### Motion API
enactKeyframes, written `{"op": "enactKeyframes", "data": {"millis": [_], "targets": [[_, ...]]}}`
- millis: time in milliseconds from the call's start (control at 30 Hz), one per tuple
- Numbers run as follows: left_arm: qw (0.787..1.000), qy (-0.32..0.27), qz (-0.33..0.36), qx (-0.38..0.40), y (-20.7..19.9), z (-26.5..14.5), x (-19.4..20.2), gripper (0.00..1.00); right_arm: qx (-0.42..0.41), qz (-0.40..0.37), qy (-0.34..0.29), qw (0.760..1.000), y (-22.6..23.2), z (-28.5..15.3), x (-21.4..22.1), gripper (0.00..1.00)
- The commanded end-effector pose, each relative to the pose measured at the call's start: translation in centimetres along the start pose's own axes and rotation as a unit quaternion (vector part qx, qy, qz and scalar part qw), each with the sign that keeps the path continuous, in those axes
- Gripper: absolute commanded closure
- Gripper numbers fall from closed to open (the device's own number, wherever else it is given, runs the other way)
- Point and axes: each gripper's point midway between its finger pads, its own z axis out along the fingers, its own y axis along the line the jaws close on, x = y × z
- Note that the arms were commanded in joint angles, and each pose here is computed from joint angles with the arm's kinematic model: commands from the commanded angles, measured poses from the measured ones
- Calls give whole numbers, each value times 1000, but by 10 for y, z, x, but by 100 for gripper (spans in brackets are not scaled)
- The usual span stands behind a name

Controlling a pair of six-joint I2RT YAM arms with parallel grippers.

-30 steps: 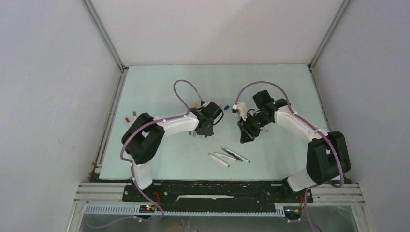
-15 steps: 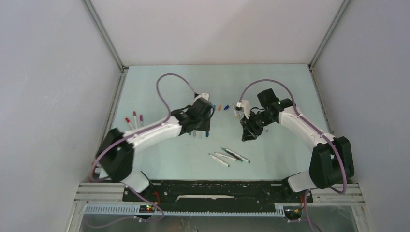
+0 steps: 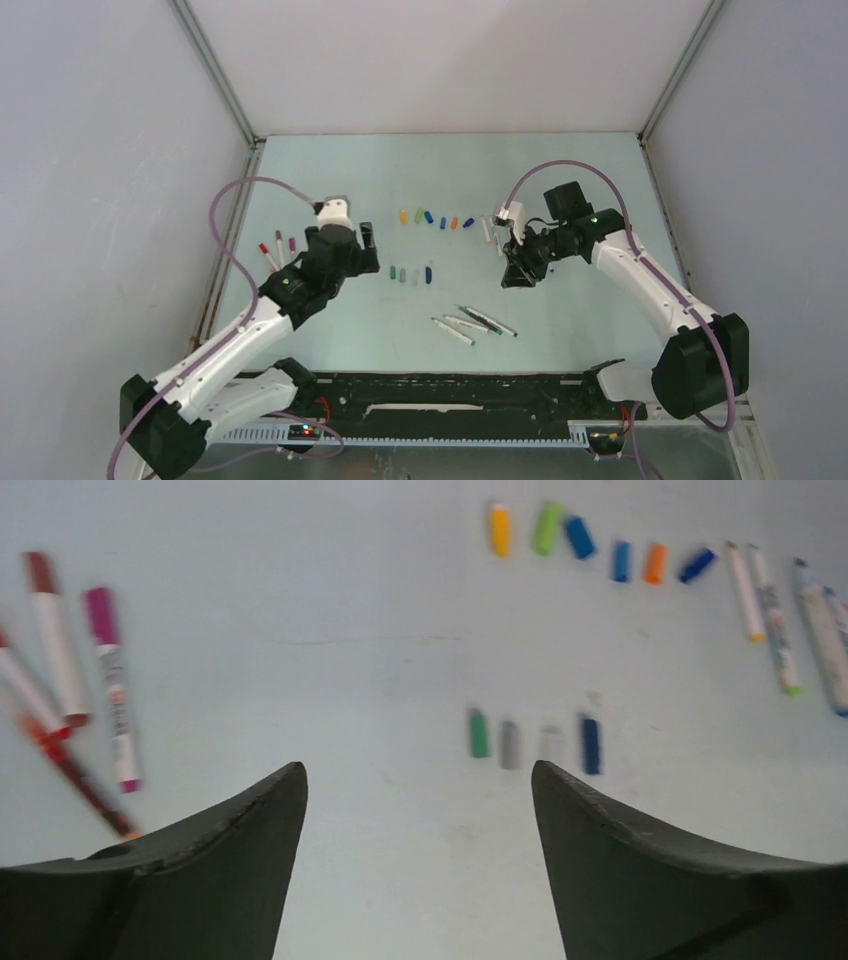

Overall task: Open the pen caps
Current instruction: Pick up the pen from the center of the board.

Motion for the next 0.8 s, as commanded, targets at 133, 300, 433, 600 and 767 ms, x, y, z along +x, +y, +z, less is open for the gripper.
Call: {"op": "enactKeyframes", "data": {"millis": [133, 300, 433, 600, 767], "targets": [[988, -70, 5, -136, 93, -10, -26, 3, -16, -29, -35, 999, 11, -9, -20, 62], [979, -68, -49, -187, 138, -6, -30, 0, -23, -25, -33, 999, 11, -8, -19, 62], [970, -25, -121, -208, 166, 3, -15, 0, -23, -25, -32, 999, 11, -7, -18, 62], [960, 21, -173, -219, 188, 13, 7, 5, -24, -24, -31, 999, 10, -6, -18, 62], [941, 65, -209, -258, 211, 17, 33, 9, -23, -25, -30, 999, 10, -6, -18, 61]]}}
